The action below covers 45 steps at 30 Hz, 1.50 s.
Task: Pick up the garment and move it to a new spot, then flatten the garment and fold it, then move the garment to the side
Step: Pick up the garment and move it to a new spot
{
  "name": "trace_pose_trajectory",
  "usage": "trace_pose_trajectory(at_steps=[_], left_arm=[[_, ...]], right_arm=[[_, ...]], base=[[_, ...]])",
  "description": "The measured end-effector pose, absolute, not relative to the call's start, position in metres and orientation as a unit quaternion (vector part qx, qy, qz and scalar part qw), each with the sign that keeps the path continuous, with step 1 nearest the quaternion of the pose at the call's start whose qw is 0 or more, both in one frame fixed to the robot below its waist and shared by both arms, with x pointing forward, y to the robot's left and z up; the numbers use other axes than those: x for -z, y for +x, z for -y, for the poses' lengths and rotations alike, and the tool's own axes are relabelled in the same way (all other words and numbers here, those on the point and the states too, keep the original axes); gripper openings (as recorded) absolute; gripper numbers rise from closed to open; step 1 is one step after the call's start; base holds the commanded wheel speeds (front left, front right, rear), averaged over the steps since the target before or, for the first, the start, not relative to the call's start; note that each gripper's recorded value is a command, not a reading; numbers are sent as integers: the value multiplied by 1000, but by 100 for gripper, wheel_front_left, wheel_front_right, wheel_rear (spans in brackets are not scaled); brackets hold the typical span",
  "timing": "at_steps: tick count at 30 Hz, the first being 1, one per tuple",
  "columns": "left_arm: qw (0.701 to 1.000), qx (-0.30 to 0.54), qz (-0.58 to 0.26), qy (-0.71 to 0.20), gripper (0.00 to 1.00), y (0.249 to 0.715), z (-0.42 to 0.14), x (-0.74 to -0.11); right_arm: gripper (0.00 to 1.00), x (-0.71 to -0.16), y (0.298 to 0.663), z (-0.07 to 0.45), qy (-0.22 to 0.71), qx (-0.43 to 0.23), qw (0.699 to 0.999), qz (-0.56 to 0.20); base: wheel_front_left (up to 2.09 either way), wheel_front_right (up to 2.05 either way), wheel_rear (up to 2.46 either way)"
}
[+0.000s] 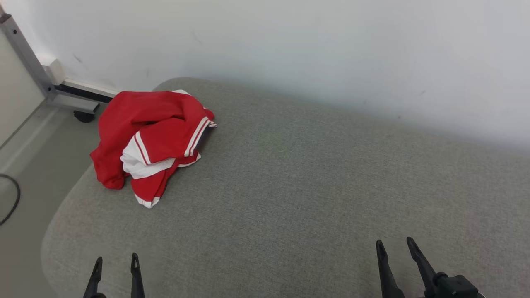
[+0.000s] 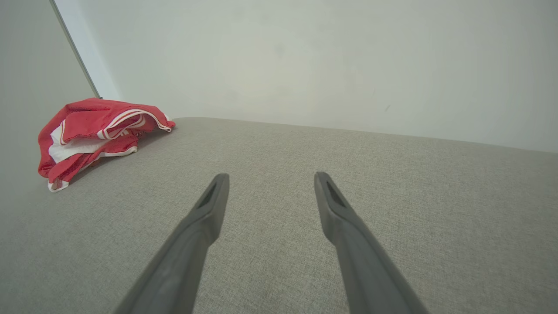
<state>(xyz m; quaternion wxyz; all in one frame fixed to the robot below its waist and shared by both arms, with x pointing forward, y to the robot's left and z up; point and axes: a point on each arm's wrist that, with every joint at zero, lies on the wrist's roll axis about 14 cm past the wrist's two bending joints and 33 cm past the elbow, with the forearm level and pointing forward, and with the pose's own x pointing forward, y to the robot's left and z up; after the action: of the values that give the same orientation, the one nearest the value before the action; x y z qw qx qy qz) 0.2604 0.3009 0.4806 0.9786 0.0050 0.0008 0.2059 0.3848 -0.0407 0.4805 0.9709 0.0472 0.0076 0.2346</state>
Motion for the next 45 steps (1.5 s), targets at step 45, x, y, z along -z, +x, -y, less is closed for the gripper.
trace_pose_trajectory(at_steps=[45], left_arm=[[972,-212,100,5,100,378,-369,-565]], right_arm=[[100,-474,414,76,56,-176,983,-7]], base=[[0,0,0]])
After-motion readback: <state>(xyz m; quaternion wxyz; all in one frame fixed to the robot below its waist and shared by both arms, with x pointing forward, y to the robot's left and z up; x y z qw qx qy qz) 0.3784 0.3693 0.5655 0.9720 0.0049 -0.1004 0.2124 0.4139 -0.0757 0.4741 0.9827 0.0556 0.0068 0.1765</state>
